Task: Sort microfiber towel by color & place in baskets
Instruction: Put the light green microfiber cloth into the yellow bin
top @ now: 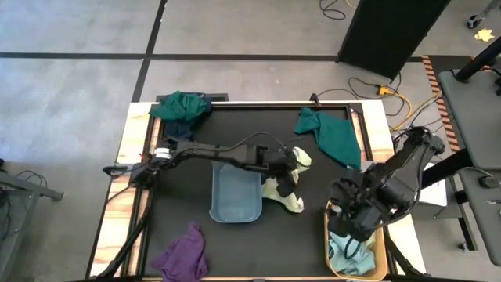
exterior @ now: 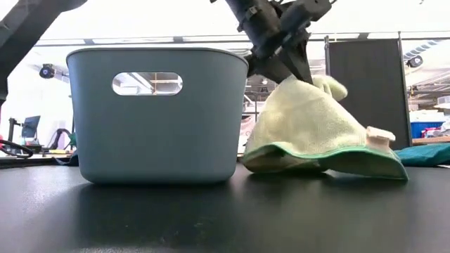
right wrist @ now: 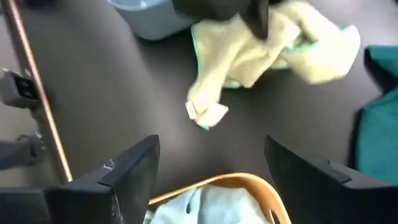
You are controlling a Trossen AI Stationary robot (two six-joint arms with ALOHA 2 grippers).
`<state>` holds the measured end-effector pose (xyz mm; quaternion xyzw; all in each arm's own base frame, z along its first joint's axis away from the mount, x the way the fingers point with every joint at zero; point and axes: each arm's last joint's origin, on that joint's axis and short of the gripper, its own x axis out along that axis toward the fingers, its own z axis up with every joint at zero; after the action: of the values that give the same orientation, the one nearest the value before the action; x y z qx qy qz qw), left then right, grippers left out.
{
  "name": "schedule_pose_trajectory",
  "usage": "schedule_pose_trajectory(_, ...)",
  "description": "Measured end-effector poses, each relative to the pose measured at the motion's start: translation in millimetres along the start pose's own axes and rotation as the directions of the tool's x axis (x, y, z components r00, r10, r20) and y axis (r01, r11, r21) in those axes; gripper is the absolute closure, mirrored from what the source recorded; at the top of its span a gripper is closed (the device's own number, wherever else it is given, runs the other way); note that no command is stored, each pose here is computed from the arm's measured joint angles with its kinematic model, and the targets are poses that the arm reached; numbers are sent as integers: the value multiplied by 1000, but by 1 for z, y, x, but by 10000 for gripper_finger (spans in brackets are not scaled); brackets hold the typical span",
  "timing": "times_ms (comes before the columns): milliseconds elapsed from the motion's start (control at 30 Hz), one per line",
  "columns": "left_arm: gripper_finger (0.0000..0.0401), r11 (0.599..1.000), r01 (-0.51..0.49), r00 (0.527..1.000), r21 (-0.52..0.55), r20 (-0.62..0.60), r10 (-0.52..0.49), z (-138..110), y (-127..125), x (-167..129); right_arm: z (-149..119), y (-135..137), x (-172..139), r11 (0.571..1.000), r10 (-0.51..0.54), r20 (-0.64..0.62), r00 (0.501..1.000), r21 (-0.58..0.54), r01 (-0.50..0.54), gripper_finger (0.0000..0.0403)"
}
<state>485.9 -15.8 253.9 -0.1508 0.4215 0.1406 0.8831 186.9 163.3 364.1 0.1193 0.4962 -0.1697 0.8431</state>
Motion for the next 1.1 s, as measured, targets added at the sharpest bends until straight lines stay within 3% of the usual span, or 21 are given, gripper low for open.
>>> schedule_pose_trajectory(200,177,994,25,996,103,-93,-15,21,-7,-37,-10,5,25,996,-85,-37,996,-29,84,103)
schedule_pose_trajectory(367,116,981,-22,983,195,-173,56,9,-11,-66,-15,11,44,988,-143,-13,990,-54,142,91)
schedule_pose_trajectory(567,110,970,-94,990,226,-84,115,-12,-19,-126,-3,10,77,986,-160,-18,987,-58,158,89)
schedule_pose_trajectory(733,118,970,-143,989,195,-19,150,-44,-15,-168,26,-4,119,992,-112,-116,987,-71,105,86)
schedule_pose_trajectory(933,120,978,-200,980,55,29,199,-106,6,-217,49,-42,171,989,-126,-200,972,-95,109,79)
schedule_pose_trajectory(1100,120,990,-140,989,14,58,139,-158,24,-250,56,-69,208,983,-145,-233,962,-149,112,84)
